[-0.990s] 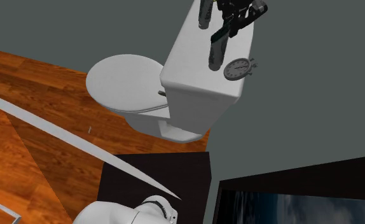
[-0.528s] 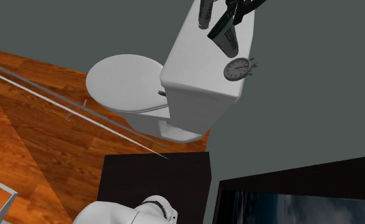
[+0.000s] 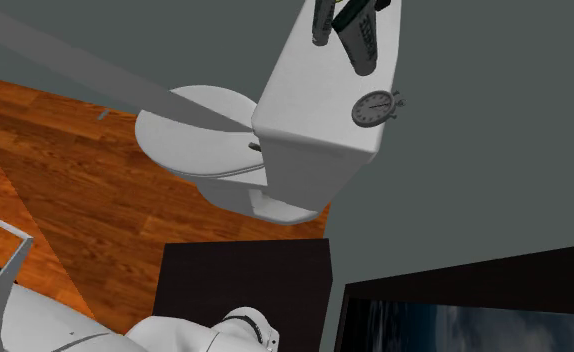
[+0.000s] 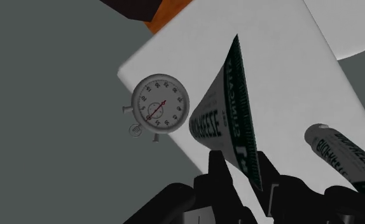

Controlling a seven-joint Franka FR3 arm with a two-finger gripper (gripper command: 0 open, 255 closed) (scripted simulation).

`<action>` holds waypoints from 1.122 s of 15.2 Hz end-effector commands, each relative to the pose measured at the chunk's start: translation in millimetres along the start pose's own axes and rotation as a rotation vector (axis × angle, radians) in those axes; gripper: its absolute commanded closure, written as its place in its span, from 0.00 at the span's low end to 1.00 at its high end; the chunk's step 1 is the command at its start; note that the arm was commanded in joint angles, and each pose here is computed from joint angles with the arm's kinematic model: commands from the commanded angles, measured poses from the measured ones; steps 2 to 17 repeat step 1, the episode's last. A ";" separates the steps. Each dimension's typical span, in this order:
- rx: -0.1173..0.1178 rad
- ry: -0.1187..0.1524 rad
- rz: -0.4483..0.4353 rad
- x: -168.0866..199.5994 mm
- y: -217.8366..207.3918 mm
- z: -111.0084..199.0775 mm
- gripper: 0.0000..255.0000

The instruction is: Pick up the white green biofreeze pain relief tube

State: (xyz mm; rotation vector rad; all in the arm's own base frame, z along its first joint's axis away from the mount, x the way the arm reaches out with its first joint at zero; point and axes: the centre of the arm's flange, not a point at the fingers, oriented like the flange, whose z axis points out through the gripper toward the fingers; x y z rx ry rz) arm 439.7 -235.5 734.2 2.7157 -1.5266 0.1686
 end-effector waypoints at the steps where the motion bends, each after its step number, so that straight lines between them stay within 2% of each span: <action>1: 0.000 0.000 0.000 0.6 0.1 -2.9 1.00; 17: 0.000 0.000 0.000 0.6 0.1 -2.9 1.00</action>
